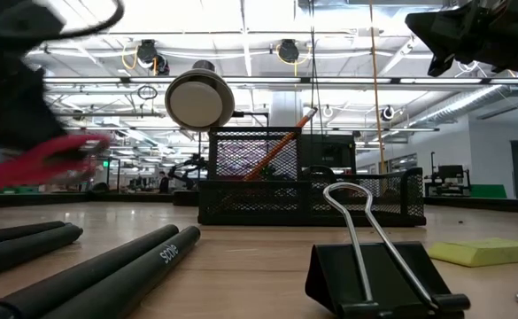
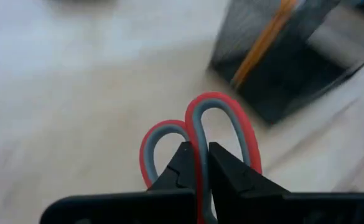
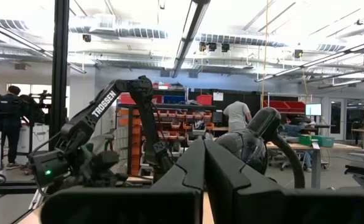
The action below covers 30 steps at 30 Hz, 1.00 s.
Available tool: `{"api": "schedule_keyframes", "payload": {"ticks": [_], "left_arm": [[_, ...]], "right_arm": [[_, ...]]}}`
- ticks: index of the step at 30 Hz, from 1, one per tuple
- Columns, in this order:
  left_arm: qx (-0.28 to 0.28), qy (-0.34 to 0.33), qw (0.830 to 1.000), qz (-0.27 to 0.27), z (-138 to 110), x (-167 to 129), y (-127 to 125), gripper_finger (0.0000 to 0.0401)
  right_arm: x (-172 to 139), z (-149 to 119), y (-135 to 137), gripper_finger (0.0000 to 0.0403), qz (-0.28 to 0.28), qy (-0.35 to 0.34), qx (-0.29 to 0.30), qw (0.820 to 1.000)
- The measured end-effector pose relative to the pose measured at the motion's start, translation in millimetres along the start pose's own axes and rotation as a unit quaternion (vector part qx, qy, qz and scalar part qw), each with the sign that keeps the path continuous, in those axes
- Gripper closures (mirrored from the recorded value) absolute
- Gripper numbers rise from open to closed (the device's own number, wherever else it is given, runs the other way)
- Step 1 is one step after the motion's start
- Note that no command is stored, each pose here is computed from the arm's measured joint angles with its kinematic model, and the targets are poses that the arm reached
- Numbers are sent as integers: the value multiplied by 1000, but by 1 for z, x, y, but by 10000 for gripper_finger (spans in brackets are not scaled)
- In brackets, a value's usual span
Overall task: Pick and place office supplies into organizer
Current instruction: Put the scissors into the desk organizer
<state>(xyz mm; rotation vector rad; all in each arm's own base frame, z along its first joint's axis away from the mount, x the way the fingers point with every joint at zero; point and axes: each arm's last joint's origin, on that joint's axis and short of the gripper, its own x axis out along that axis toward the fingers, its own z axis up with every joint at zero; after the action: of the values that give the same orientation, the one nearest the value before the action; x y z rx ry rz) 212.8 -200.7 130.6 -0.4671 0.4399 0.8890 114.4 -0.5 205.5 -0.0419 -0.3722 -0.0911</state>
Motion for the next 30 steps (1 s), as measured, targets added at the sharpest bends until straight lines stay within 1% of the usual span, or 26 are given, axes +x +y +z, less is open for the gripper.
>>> {"api": "schedule_keyframes", "payload": {"ticks": [3, 6, 8, 11, 14, 16, 18, 19, 21, 23, 25, 26, 28, 30], "left_arm": [[27, -73, 997, -28, 10, 1, -9, 387], [64, -136, 988, -47, 26, -2, -20, 375], [84, -166, 981, -51, 39, -5, -28, 374], [110, -188, 975, -47, 64, -13, -36, 383], [133, -193, 971, -46, 88, -19, -43, 392], [162, -172, 970, -51, 104, -20, -50, 392], [201, -143, 966, -74, 121, -19, -59, 388], [221, -131, 962, -96, 130, -18, -65, 384], [257, -120, 946, -157, 151, -14, -77, 381], [291, -130, 920, -227, 169, -7, -88, 381], [322, -155, 890, -283, 185, 2, -95, 386], [333, -171, 875, -306, 192, 6, -97, 389], [345, -198, 853, -339, 207, 15, -98, 390], [349, -214, 838, -360, 220, 27, -97, 385]], "right_arm": [[0, 0, 0, 403, 0, 0, 0, 1000], [0, 0, 0, 403, -1, 0, 0, 1000], [0, 0, 0, 403, -1, 0, 0, 1000], [0, 0, 0, 403, -1, 0, 1, 1000], [0, 0, 0, 403, -1, 0, 0, 1000], [0, 0, 0, 403, -1, 0, 0, 1000], [0, 0, 0, 403, -1, 0, 0, 1000], [0, 0, 0, 403, -1, 0, 0, 1000], [0, 0, 0, 403, -1, -1, 0, 1000], [0, 1, 0, 403, -1, -4, 0, 1000], [0, 1, 0, 403, -1, -3, 0, 1000], [0, 1, 0, 403, -1, -3, 1, 1000], [0, 1, 0, 403, -1, -3, 1, 1000], [0, 1, 0, 403, 0, -4, 1, 1000]]}}
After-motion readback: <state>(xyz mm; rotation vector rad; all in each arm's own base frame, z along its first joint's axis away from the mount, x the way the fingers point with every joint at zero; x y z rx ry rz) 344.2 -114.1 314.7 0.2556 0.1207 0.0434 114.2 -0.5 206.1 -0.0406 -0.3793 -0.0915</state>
